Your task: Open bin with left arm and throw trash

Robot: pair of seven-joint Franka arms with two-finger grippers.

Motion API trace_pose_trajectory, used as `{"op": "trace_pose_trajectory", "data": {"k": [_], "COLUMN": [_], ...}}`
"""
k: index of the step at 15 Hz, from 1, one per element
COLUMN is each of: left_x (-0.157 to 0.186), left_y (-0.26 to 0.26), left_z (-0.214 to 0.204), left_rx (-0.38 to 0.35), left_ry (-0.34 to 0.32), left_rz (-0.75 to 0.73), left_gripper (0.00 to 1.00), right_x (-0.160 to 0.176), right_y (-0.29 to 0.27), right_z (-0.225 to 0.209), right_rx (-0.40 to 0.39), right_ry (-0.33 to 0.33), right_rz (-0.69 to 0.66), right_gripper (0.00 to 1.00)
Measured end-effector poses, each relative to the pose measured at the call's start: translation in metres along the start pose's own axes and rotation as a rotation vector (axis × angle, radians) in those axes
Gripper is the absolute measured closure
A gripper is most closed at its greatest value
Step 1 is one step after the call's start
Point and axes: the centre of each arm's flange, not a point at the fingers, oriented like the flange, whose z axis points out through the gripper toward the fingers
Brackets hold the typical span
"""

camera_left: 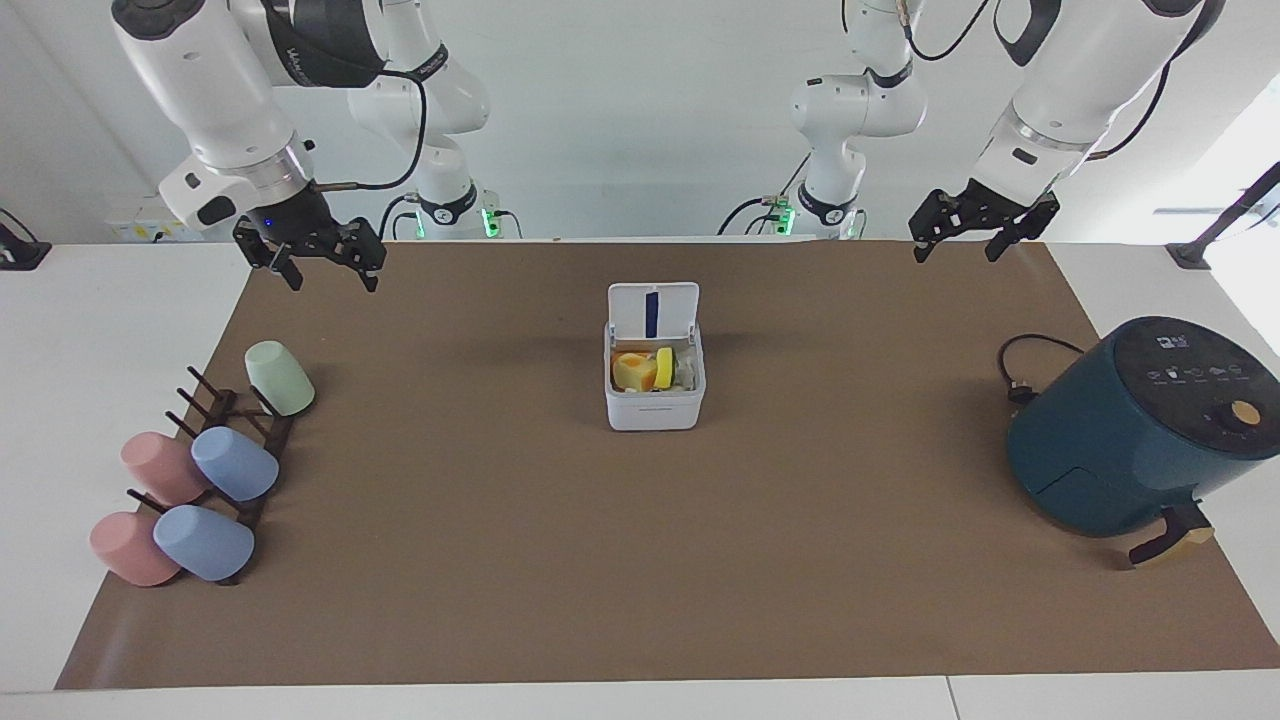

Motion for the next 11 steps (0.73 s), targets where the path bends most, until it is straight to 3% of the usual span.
{"op": "trace_pose_trajectory", "data": {"k": [11], "left_x": [-0.0002], "left_y": [0.0029], "left_z": [0.0002], "left_rx": [0.001], "left_ry": [0.0], "left_rz": [0.004], "left_gripper": [0.0], "right_x": [-0.002], "right_y": [0.0005], "right_z": [-0.0112], "right_rx": [-0.002], "right_ry": [-0.012], "right_rz": [0.0], "right_gripper": [0.0]}}
